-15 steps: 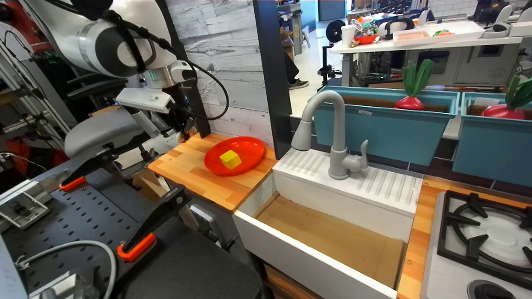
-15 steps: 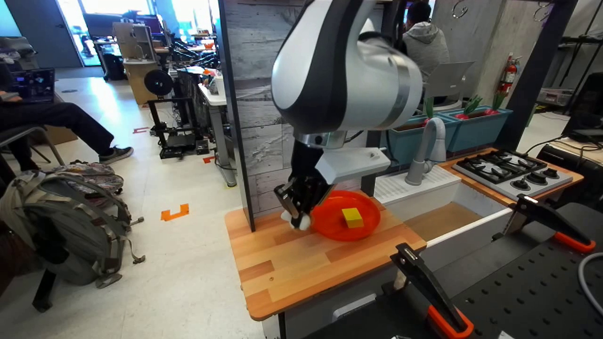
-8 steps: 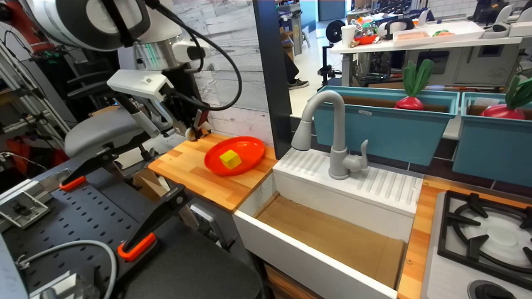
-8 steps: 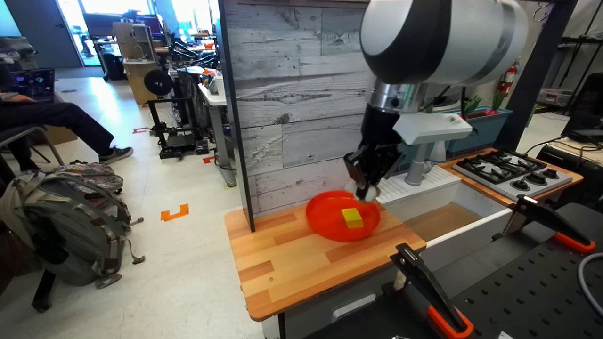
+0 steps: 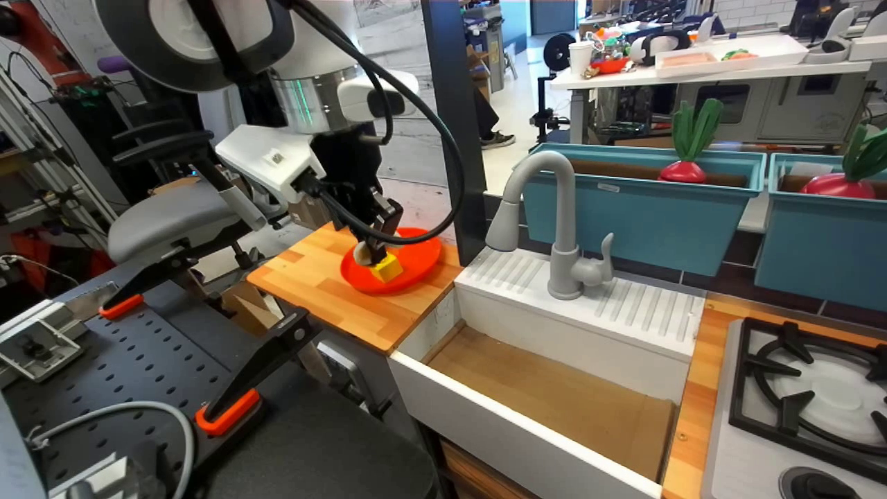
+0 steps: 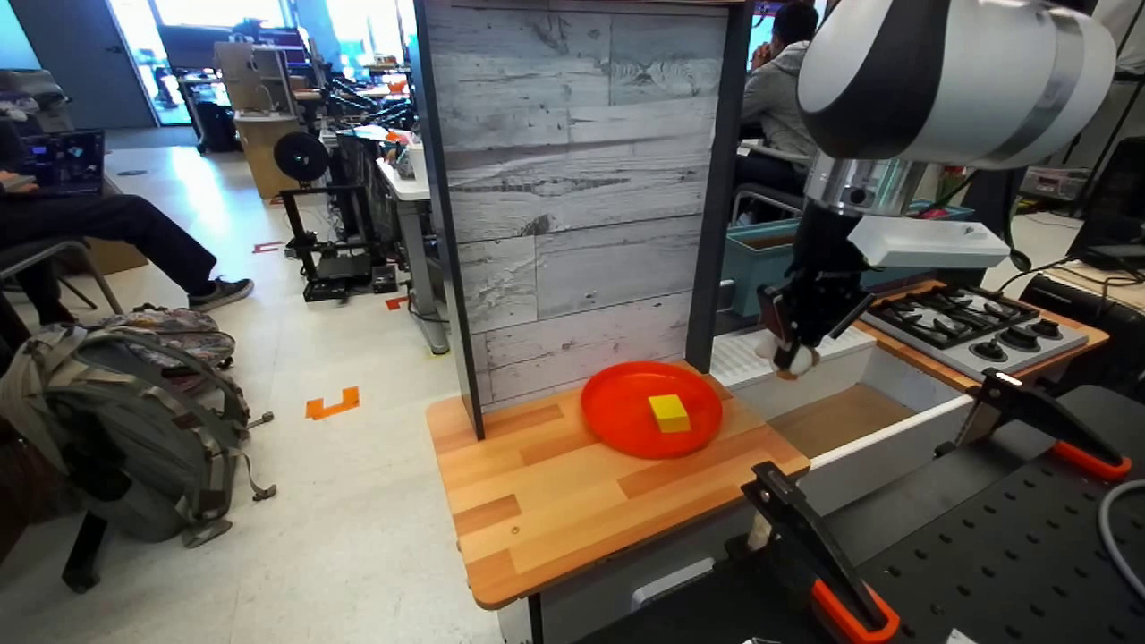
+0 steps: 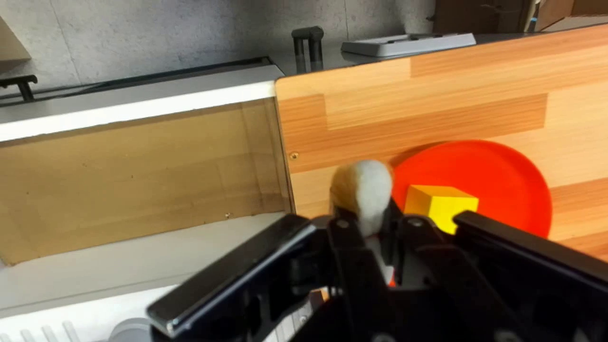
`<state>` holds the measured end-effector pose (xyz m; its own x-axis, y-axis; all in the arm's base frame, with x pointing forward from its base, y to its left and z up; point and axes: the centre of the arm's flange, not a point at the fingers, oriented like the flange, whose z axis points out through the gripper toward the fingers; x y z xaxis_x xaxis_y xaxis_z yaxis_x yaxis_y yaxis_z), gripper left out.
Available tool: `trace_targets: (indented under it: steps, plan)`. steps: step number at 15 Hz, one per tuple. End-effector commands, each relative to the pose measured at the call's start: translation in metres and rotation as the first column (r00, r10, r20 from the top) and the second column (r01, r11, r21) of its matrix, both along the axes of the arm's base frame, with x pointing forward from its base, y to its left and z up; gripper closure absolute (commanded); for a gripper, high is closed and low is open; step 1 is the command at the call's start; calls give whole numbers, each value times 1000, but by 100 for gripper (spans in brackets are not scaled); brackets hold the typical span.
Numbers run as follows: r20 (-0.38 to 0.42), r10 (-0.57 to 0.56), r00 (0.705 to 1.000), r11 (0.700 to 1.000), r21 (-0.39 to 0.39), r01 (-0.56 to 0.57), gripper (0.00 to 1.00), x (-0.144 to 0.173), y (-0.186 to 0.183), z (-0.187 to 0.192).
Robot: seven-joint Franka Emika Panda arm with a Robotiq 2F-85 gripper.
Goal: Move the white object to the right
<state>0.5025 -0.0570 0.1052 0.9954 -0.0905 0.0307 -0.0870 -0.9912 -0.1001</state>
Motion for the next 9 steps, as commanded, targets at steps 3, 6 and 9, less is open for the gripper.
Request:
trace_targets:
  steps: [3, 6, 9]
  plan:
    - [-93, -36, 995, 999, -14, 35, 96, 7, -7, -49]
    - [-135, -57, 989, 998, -25, 55, 96, 9, -10, -74]
    - [-175, -60, 983, 998, -31, 55, 96, 15, -9, -92]
